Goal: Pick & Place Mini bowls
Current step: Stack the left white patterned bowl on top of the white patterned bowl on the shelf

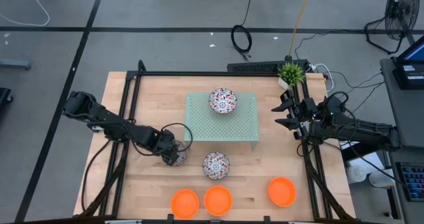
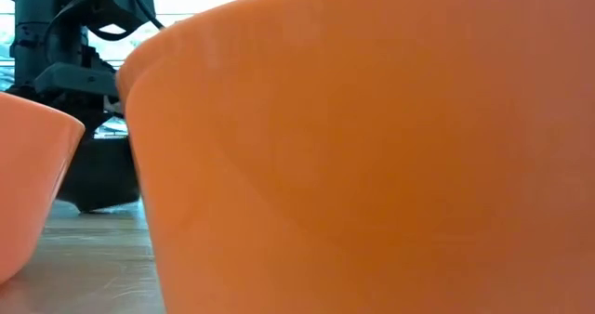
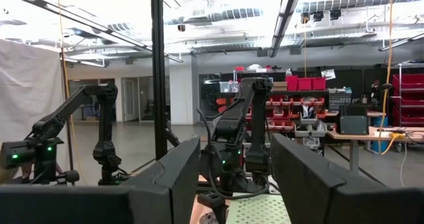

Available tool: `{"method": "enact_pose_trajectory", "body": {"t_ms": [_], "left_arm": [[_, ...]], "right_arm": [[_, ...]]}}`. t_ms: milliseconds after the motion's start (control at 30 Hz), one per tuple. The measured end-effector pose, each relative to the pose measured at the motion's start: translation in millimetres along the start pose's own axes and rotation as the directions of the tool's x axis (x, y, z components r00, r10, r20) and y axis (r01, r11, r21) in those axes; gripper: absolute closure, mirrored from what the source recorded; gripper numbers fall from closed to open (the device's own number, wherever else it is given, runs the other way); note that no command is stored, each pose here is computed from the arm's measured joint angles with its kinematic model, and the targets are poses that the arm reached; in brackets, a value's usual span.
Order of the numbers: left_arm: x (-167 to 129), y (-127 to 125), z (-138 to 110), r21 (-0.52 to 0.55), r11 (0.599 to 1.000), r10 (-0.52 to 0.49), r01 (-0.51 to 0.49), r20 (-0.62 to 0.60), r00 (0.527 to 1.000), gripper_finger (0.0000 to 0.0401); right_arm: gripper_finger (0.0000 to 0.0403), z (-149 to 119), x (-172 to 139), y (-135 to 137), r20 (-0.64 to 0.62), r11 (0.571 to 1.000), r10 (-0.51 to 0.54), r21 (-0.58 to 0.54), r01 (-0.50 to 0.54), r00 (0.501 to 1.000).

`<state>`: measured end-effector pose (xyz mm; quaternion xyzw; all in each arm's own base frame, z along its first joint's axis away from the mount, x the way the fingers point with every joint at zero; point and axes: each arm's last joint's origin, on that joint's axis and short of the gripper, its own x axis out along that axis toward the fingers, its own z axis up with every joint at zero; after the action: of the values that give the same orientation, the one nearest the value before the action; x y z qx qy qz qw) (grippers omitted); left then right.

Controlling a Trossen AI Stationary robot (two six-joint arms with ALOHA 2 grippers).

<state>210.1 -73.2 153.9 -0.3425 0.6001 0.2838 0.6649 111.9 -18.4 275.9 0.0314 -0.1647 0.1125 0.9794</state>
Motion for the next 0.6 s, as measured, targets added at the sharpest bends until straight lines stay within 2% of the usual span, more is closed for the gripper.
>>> {"method": "enact_pose_trajectory", "body": {"t_ms": [333,600], "left_arm": [[-5.0,0.8,-1.6,-0.029,0.999,-0.024,0.023,-0.019,1.0,0.0132],[-40.3,-1.1,-0.4,-0.024,0.999,-0.023,0.025,0.081,0.996,0.0133]], "right_arm": [[0.0232,-0.7,0.0,-0.2,-0.007,1.0,-0.001,0.003,0.001,1.0],[0.0232,-0.8,0.0,-0.2,-0.008,1.0,-0.002,0.004,0.002,1.0]]}}
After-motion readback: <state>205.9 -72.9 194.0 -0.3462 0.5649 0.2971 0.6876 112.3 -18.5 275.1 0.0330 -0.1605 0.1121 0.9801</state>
